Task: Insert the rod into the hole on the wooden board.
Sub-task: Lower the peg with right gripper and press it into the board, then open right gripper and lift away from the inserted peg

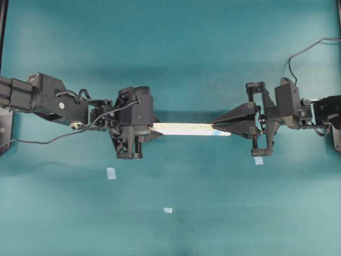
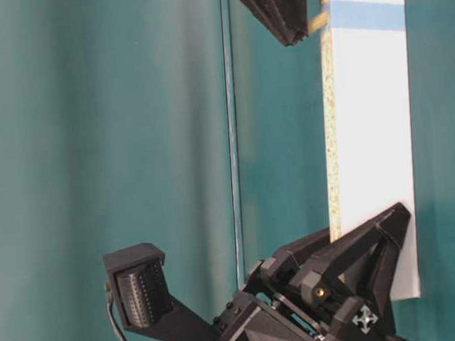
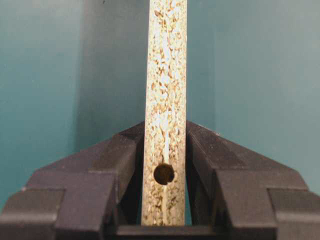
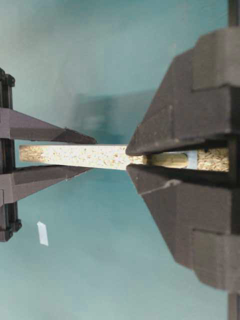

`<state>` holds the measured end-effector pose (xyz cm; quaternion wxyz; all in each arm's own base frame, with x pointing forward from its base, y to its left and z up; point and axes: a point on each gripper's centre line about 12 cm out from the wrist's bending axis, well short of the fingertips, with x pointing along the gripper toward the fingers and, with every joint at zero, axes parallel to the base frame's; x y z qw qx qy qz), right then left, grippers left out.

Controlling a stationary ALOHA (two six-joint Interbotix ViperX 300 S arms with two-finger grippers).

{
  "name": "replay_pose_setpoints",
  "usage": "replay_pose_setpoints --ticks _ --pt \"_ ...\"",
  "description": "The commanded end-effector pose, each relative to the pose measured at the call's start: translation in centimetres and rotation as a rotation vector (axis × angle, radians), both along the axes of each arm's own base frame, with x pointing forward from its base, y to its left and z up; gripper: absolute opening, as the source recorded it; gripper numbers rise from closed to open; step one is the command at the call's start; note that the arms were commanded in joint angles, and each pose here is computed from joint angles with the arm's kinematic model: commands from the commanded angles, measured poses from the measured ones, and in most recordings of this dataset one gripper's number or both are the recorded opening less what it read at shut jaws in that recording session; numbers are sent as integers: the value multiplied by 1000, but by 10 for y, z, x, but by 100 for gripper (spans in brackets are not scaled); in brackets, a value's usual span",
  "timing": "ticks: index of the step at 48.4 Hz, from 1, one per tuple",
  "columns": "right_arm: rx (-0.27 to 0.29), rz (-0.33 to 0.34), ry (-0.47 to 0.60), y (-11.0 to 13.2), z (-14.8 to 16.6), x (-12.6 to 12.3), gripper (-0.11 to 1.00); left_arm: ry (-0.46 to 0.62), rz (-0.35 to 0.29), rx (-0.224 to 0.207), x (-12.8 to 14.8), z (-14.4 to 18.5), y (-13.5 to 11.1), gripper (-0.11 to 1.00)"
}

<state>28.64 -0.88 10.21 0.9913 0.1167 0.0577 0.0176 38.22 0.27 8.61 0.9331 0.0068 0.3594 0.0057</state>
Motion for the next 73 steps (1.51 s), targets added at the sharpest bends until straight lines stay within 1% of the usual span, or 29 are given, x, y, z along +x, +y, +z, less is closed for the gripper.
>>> replay_pose_setpoints --ticks 1,17,33,40,51,63,73 --pt "-1 0 -21 1 6 -2 8 -31 9 -6 5 9 1 38" --pt "-1 -2 -11 1 8 -10 8 -26 9 -7 6 9 1 38" --pt "-10 12 46 4 4 1 8 -26 9 -7 6 9 1 38" --pt "-12 12 64 4 2 1 8 -26 9 -7 6 9 1 38" --pt "-12 9 121 4 -4 -1 8 -26 9 -7 6 9 1 38" --pt "-26 15 175 4 0 -4 8 -29 9 -7 6 10 1 38" --pt "-38 15 244 3 4 -5 8 -31 9 -7 7 11 1 38"
